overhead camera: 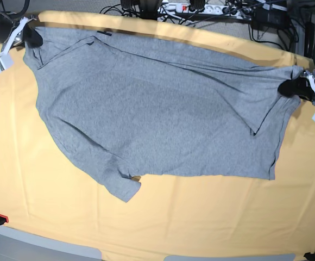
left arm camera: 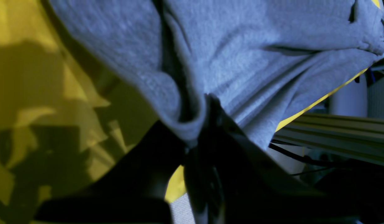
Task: Layout the t-shirt on the table in an organized manner, then fold the t-shirt properly
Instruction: 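Pull the grasped side edge outward with the left gripper to smooth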
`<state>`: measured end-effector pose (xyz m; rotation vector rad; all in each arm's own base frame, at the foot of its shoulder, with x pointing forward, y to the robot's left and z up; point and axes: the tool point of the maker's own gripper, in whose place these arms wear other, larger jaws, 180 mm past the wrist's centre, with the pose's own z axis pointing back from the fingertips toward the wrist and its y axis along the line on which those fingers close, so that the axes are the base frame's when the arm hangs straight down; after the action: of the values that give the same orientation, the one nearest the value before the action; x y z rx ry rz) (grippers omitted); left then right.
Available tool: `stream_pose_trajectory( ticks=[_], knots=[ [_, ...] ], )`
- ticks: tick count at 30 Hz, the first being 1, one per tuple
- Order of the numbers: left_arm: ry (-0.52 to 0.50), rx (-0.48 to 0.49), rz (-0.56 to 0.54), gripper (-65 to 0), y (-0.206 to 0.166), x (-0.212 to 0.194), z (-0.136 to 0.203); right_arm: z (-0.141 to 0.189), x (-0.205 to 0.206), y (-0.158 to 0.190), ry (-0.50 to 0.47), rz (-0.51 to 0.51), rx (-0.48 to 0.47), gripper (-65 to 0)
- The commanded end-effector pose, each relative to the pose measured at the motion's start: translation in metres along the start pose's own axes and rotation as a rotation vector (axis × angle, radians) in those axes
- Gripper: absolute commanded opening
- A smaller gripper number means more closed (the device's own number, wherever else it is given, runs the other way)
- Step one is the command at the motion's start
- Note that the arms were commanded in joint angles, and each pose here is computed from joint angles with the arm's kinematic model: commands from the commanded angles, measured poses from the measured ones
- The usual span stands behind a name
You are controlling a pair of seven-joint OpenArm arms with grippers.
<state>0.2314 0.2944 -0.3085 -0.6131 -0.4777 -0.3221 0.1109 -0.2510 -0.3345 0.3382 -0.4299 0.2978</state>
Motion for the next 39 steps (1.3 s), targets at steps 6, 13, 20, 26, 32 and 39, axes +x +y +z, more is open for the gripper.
stream_pose_trajectory(
  ticks=[6,13,20,26,32,39],
  knots=[
    [0.04,0.023,-0.019,-65.0,-0.001,-0.006,0.013,0.006,0.005,-0.002,-0.005,0.032,-0.015,-65.0],
    [0.088,0.0,-0.058,-65.0,-0.017,-0.017,0.008,0.007,-0.01,0.002,0.037,0.014,-0.006,-65.0],
    [0.107,0.022,-0.087,-65.0,-0.014,-0.012,0.016,0.006,-0.011,0.006,0.03,0.004,0.006,-65.0],
    [0.113,0.028,-0.092,-65.0,-0.013,-0.011,0.018,0.009,-0.029,0.011,0.078,-0.021,0.015,-65.0],
    [0.113,0.027,-0.099,-65.0,-0.013,-0.011,0.018,0.009,-0.03,0.011,0.081,-0.022,0.016,-65.0],
    [0.109,0.029,-0.103,-30.7,-0.013,-0.009,0.019,0.009,-0.03,0.011,0.082,-0.036,0.013,-43.4]
  ],
)
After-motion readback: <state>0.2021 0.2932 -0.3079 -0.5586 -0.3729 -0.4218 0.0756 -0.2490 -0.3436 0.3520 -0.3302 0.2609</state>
